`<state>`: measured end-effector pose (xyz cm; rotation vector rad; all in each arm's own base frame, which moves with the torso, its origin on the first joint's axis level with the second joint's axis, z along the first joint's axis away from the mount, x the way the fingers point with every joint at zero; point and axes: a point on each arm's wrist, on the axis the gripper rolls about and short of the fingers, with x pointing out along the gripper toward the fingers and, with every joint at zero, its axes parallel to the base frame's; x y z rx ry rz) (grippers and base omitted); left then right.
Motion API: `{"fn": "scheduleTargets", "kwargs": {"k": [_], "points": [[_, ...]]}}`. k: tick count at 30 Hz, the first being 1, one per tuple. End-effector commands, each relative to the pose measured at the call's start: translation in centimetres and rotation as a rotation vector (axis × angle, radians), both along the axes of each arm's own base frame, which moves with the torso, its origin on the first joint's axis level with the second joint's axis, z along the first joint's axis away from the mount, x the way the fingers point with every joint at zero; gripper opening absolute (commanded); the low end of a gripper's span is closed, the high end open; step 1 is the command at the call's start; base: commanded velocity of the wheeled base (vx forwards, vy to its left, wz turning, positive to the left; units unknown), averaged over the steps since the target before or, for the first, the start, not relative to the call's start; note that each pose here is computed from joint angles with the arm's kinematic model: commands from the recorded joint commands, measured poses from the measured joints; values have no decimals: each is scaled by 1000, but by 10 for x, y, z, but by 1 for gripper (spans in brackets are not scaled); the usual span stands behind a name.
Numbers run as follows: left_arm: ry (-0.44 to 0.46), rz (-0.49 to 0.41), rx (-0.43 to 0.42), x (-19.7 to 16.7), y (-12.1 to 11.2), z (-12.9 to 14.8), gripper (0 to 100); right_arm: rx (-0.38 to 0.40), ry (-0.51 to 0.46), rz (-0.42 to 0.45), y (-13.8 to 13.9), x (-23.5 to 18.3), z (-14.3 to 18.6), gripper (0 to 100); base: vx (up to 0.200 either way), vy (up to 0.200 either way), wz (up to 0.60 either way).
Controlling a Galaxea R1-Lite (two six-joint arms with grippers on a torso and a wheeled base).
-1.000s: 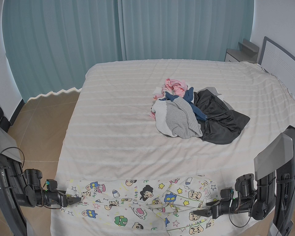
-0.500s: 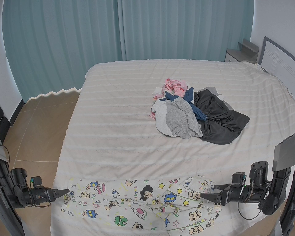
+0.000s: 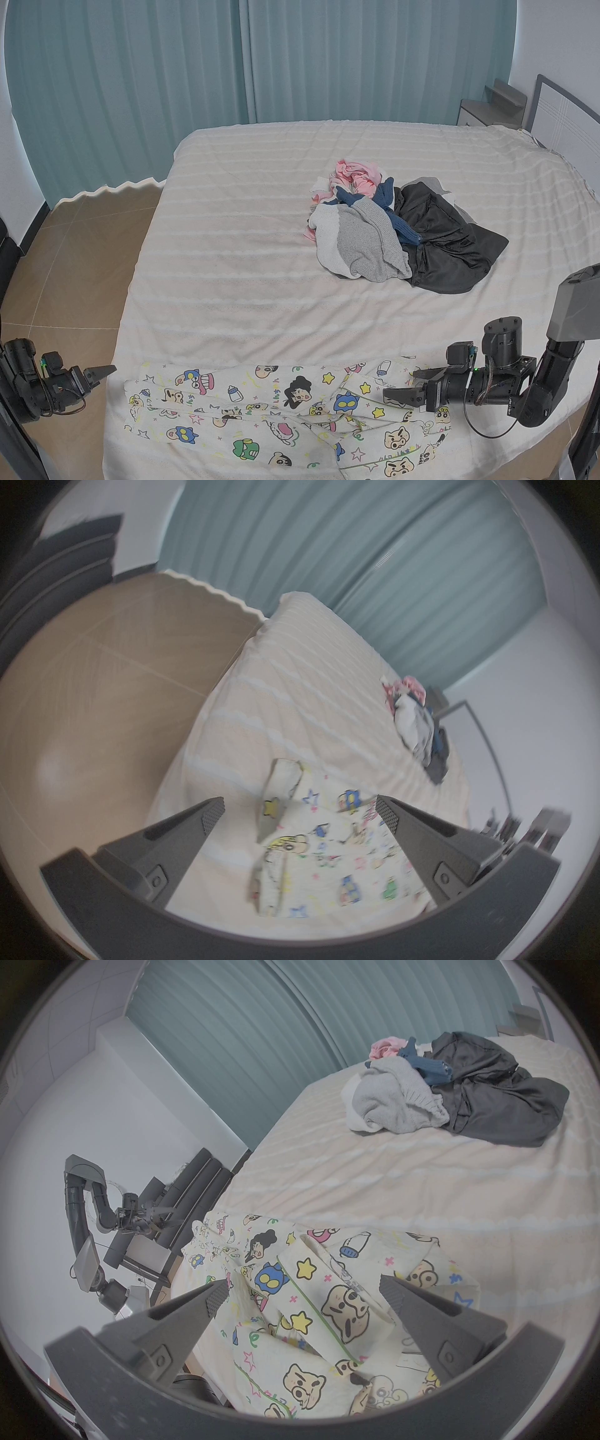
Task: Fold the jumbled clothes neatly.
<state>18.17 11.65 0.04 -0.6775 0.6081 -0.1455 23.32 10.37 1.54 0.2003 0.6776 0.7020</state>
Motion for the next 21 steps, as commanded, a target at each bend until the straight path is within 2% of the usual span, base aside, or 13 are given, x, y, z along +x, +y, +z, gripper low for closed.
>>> {"fn": "scheduleTargets", "kwargs": {"k": [1,2,5,6,9,15,21], "points": [[-13,28,-285,-2,-13,30,100,-7,7,14,14,27,11,100,0,0,0],[2,22,-343,-2,-15,29,100,-15,23,17,16,30,11,100,0,0,0],[16,-10,-399,-5,-17,27,100,-37,59,25,19,36,10,100,0,0,0],[42,-35,-441,-8,-20,20,100,-65,78,43,20,38,8,100,0,0,0],[43,-70,-446,-8,-20,14,100,-86,75,73,21,38,7,100,0,0,0],[13,-170,-294,-16,-18,-18,100,-87,69,112,27,42,7,100,0,0,0],[4,-210,-235,-23,-20,-28,100,-118,94,151,28,41,1,100,0,0,0]]}}
